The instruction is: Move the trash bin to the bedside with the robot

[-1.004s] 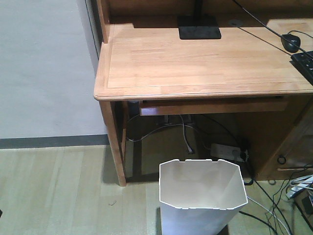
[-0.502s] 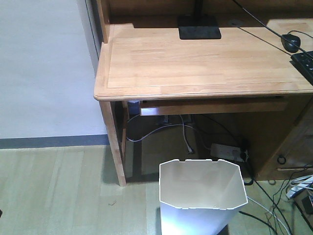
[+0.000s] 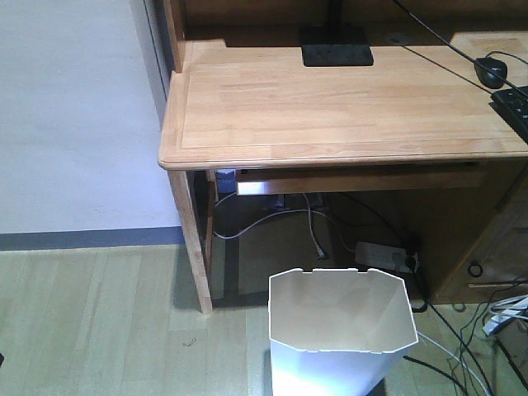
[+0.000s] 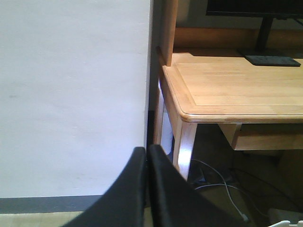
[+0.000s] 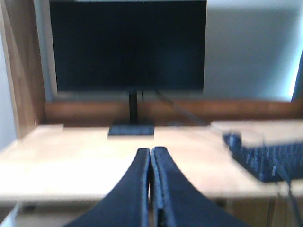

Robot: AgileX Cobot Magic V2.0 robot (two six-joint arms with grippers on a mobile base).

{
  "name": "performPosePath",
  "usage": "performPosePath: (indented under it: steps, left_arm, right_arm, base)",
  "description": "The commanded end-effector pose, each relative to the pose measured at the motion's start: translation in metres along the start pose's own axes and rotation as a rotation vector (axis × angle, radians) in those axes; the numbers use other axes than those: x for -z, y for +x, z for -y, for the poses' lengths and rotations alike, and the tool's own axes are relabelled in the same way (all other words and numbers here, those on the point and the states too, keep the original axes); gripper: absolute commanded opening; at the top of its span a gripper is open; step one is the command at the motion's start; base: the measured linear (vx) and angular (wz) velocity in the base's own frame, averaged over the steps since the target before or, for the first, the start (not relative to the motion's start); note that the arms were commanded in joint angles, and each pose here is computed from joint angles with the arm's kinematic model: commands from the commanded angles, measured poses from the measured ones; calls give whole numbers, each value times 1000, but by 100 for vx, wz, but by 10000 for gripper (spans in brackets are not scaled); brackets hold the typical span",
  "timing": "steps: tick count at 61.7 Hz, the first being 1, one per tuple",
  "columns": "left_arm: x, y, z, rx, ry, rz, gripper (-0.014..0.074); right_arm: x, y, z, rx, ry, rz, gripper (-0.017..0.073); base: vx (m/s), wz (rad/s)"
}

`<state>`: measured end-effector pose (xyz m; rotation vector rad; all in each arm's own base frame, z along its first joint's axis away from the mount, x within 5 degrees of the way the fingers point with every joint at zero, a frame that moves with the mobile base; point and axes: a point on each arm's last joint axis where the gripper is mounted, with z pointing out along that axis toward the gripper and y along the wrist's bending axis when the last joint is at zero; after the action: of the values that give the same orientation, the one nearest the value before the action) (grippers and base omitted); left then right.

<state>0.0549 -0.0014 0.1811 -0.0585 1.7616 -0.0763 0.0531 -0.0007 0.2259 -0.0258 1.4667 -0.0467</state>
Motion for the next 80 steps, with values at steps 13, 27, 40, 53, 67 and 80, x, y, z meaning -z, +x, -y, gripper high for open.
performPosePath:
  steps: [13, 27, 40, 53, 67, 80]
  left_arm:
    - [-1, -1, 0, 9, 10, 64, -6]
    - [-1, -1, 0, 9, 10, 64, -6]
    - [-1, -1, 0, 9, 10, 64, -6]
    - [-1, -1, 0, 9, 10, 64, -6]
    - [-1, -1, 0, 9, 10, 64, -6]
    - [-1, -1, 0, 9, 10, 64, -6]
  right_arm:
    - [-17, -69, 4, 15, 8, -24, -9]
    - [-28, -79, 4, -11, 6, -78, -9]
    - [-32, -76, 4, -6, 5, -103, -7]
    - [-33, -75, 4, -1, 6, -117, 57]
    - [-33, -74, 4, -1, 6, -123, 230]
    - [-33, -74, 4, -1, 6, -123, 410]
  base:
    - [0, 0]
    - [0, 0]
    - [0, 0]
    - [0, 0]
    - [0, 0]
    - [0, 0]
